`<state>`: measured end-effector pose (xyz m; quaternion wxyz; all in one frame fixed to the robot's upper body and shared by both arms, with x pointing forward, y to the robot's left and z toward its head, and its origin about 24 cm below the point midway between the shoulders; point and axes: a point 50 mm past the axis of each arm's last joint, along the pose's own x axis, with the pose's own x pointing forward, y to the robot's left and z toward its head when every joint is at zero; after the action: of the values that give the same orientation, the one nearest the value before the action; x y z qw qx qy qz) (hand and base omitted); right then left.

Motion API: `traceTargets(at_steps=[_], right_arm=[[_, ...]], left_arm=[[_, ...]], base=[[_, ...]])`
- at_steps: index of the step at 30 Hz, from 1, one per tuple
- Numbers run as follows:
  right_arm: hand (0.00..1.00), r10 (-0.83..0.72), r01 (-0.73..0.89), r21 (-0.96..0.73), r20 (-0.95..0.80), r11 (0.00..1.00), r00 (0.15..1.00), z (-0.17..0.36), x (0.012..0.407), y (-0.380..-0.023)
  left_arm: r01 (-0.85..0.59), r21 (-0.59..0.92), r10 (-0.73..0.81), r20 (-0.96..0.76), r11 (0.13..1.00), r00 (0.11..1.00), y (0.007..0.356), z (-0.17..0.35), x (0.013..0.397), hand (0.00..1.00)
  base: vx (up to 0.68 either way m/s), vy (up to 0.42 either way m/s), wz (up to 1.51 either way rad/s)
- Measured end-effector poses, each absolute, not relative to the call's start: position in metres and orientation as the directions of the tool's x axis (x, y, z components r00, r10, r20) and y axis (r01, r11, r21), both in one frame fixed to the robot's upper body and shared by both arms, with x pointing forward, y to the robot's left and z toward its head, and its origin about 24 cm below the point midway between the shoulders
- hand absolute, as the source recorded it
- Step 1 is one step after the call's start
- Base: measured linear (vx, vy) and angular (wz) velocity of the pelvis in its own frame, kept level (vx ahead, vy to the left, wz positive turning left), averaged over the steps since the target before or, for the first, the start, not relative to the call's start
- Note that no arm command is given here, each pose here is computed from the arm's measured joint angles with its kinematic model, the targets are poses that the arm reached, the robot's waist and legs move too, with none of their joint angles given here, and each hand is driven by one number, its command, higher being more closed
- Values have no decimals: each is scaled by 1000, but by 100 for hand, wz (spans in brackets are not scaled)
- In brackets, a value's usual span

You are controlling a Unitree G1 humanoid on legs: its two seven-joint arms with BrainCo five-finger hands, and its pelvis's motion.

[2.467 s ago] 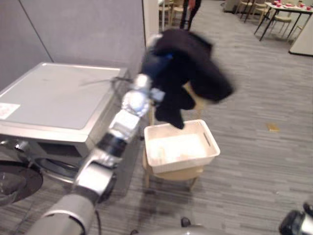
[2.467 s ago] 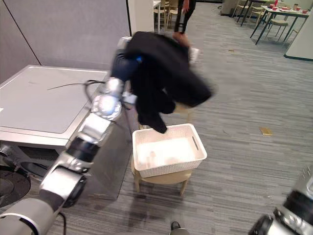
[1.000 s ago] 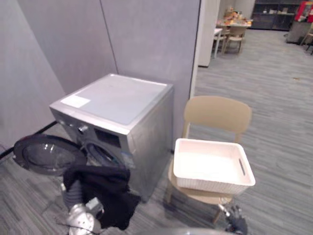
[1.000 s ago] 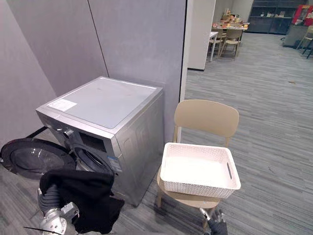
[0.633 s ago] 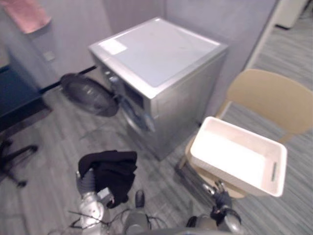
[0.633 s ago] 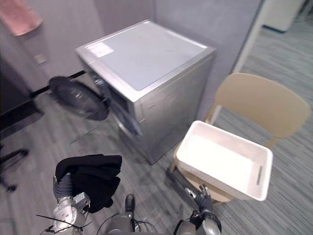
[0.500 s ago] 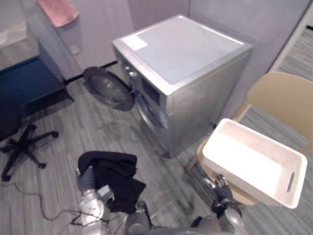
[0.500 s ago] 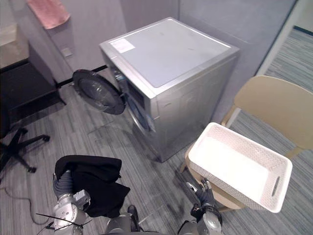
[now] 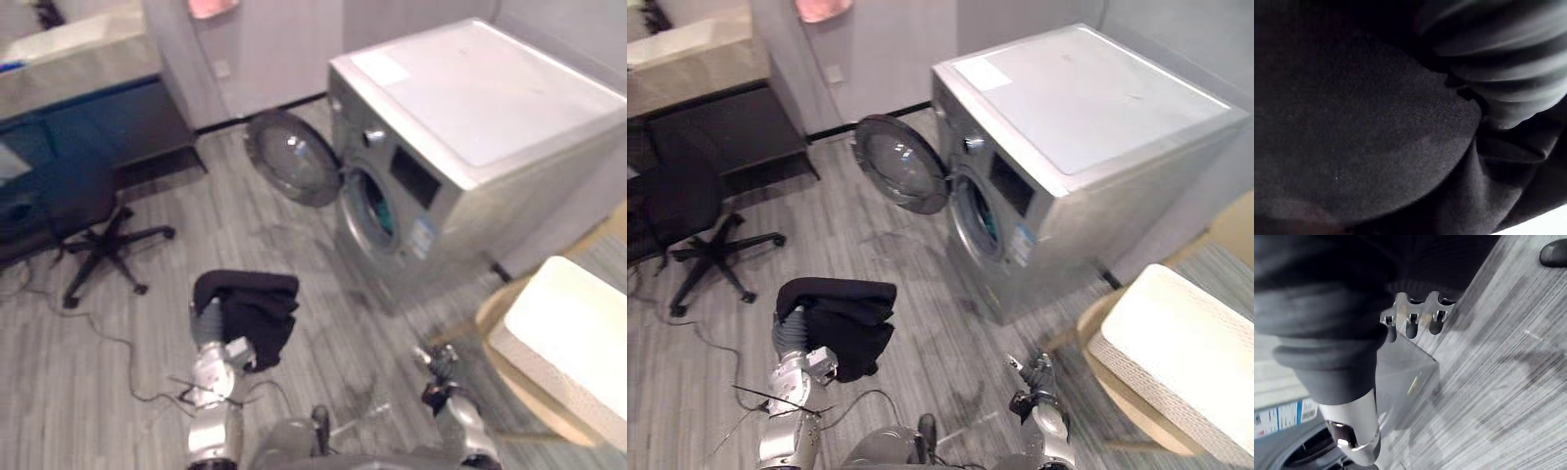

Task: Pick up the laundry basket with both hands and put the clothes into the washing machine.

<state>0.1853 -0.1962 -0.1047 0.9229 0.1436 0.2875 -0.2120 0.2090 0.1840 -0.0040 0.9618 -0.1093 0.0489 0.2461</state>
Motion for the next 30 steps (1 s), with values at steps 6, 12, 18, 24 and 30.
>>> traceTargets(at_steps=[6, 12, 18, 24, 30], right_arm=[[0, -303, 530, 208, -627, 822, 718, -112, 164, -179], [0, -435, 718, 183, -687, 671, 582, -124, 124, -203], [0, -435, 699, 228, -641, 678, 632, -112, 138, -198], [0, -481, 769, 174, -691, 615, 540, -118, 101, -208], [0, -420, 682, 191, -663, 706, 620, -114, 124, -197]], left_arm=[[-413, -133, 381, -211, 901, 900, 172, -20, 198, 100], [-139, -124, 123, -128, 983, 984, 124, -5, 226, 100], [10, -161, -30, -118, 987, 993, 88, -1, 223, 100], [-9, -167, -10, -112, 986, 994, 98, 0, 221, 100], [-101, -164, 77, -149, 981, 986, 113, -8, 211, 100]], base=[[161, 9, 56], [269, -170, 62], [482, -210, -4], [363, -108, -48], [263, 88, -147]])
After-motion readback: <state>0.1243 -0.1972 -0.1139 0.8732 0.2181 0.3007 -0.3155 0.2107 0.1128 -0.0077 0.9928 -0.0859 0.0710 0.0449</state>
